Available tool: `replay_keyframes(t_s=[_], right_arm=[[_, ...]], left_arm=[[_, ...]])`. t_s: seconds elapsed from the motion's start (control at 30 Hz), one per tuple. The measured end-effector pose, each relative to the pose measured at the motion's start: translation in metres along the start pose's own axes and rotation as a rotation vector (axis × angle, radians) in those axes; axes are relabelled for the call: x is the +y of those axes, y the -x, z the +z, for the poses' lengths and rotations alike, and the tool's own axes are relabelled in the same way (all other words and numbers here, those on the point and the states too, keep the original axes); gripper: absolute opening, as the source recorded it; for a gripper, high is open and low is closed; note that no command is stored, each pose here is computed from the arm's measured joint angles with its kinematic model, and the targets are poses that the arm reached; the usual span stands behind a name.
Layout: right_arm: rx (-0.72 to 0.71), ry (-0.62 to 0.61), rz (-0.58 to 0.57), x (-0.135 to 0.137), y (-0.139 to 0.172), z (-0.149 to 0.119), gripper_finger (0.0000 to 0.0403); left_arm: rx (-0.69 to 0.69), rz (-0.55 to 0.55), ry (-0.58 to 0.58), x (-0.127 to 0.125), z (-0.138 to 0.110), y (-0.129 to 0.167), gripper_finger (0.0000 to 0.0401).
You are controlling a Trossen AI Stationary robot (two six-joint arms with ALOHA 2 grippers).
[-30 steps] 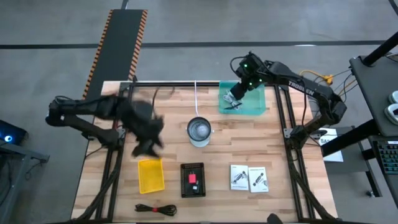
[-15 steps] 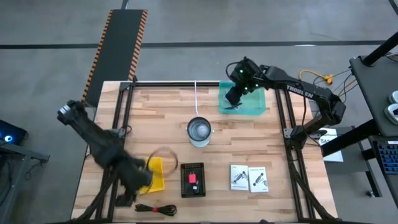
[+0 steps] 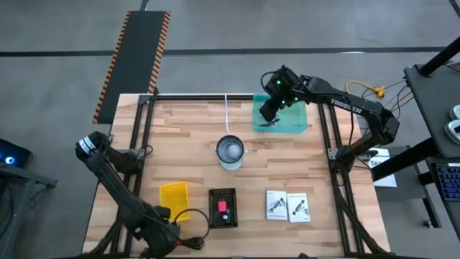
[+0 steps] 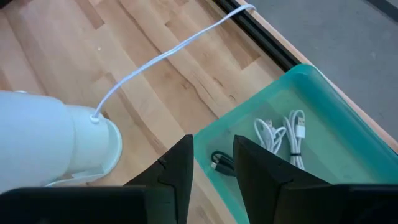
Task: Pick and place items into bin
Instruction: Put the black USB cable into the green bin
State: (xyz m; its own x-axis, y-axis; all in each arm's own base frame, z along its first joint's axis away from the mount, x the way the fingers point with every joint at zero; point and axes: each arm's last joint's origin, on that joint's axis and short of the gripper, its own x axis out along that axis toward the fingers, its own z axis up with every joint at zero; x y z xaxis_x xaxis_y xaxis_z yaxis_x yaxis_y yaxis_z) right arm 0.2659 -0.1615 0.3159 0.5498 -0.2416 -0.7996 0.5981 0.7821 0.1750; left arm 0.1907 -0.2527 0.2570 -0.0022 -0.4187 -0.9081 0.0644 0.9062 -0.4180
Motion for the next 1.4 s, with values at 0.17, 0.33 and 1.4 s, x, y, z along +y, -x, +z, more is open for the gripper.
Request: replay_keyframes(t_s=[0.17,0.33,1.4], right_arm=[[0.000,0.000,0.000,0.000,0.000,0.000,0.0102],[0.001,0.008,0.002,0.000,0.000,0.000,0.0099],[0.012,0.037,0.000,0.000,0.000,-0.001,0.0077]], left_arm=[[-0.008,0.063,0.012,0.007,0.004,-0.024,0.0267],[-0.060,-0.008,0.007,0.009,0.009,-0.046,0.0267],[-0.033,-0.039,0.130,0.037,-0.005,-0.086,0.0056]])
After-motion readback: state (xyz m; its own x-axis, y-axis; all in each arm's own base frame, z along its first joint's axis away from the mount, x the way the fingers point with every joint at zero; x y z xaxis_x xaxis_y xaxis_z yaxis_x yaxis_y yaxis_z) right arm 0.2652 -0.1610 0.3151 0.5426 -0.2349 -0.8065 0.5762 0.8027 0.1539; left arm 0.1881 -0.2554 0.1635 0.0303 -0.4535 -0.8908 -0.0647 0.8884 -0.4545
